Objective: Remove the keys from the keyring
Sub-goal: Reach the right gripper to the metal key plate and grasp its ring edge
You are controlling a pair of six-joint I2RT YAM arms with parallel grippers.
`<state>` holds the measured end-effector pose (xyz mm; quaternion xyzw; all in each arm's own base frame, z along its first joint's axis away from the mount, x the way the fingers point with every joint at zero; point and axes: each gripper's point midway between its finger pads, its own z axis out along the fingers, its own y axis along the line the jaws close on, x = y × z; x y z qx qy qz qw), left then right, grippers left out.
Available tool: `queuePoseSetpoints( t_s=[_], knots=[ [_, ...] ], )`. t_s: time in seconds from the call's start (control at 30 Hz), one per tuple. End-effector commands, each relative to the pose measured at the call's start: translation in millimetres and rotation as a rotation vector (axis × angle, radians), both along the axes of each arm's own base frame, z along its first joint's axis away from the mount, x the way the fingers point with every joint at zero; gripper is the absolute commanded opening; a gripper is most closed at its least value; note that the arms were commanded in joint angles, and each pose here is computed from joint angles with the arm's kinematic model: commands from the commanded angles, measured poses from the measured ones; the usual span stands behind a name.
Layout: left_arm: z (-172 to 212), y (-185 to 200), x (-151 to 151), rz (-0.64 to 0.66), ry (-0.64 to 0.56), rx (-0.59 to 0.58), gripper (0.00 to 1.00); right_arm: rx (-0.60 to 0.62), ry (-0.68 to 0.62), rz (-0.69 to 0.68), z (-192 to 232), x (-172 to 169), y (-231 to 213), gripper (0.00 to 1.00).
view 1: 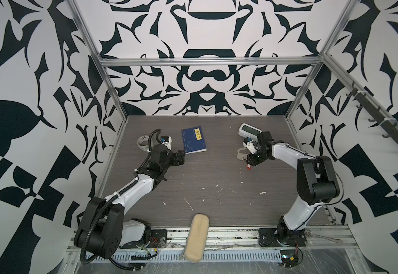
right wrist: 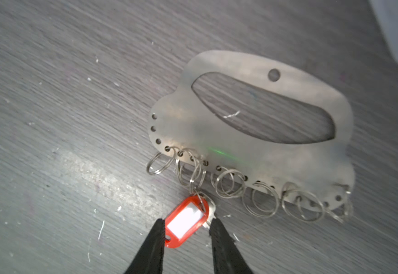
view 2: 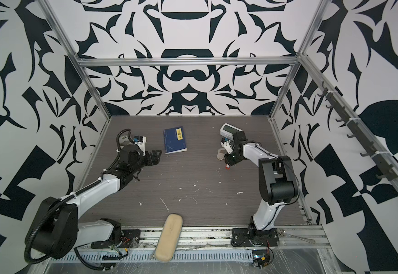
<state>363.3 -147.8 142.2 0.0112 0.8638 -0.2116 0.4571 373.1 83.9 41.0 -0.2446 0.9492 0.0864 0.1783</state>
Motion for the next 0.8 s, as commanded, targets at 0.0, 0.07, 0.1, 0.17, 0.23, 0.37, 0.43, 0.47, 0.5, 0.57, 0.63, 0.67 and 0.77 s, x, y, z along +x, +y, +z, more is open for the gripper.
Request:
queuePoseSetpoints(
  t_s=[0.0,0.07,0.1,0.17,0.23,0.37,0.43,0.47,0.5,0.57,0.63,0.67,0.77],
  knots=[
    [2,-8,3,-0.018,0.021,-0.032,0.86,0.015,-0.025,0.046,13,6,6,0.31],
    [1,-9,4,-0.019,0.027,-0.032,0.86,0.002,-0.022,0.041,11,7,3,0.28],
    [1,-9,5,-0.020,0.032,-0.033,0.86,-0.004,-0.022,0.042,11,8,2,0.28],
    [0,-11,5,-0.026,0.034,-0.034,0.86,-0.018,-0.017,0.041,9,8,0,0.27],
    [0,-12,6,-0.028,0.036,-0.033,0.86,-0.027,-0.015,0.041,7,10,-1,0.26],
    [-2,-12,6,-0.026,0.040,-0.031,0.86,-0.044,-0.012,0.036,6,13,-3,0.22],
    [-2,-12,6,-0.028,0.041,-0.030,0.86,-0.053,-0.007,0.034,3,13,-5,0.22],
    [-3,-13,6,-0.029,0.043,-0.028,0.86,-0.057,-0.006,0.034,2,13,-5,0.22],
    [-3,-13,6,-0.030,0.044,-0.026,0.86,-0.059,-0.006,0.033,2,14,-6,0.22],
    [-2,-13,6,-0.030,0.042,-0.025,0.86,-0.058,0.000,0.033,0,14,-6,0.22],
    [-2,-13,6,-0.033,0.042,-0.023,0.86,-0.048,0.014,0.042,-3,13,-3,0.19],
    [-1,-13,6,-0.033,0.040,-0.022,0.86,-0.047,0.026,0.046,-5,12,-3,0.17],
    [-1,-13,5,-0.035,0.040,-0.016,0.86,-0.045,0.045,0.054,-8,10,-2,0.09]
  ],
)
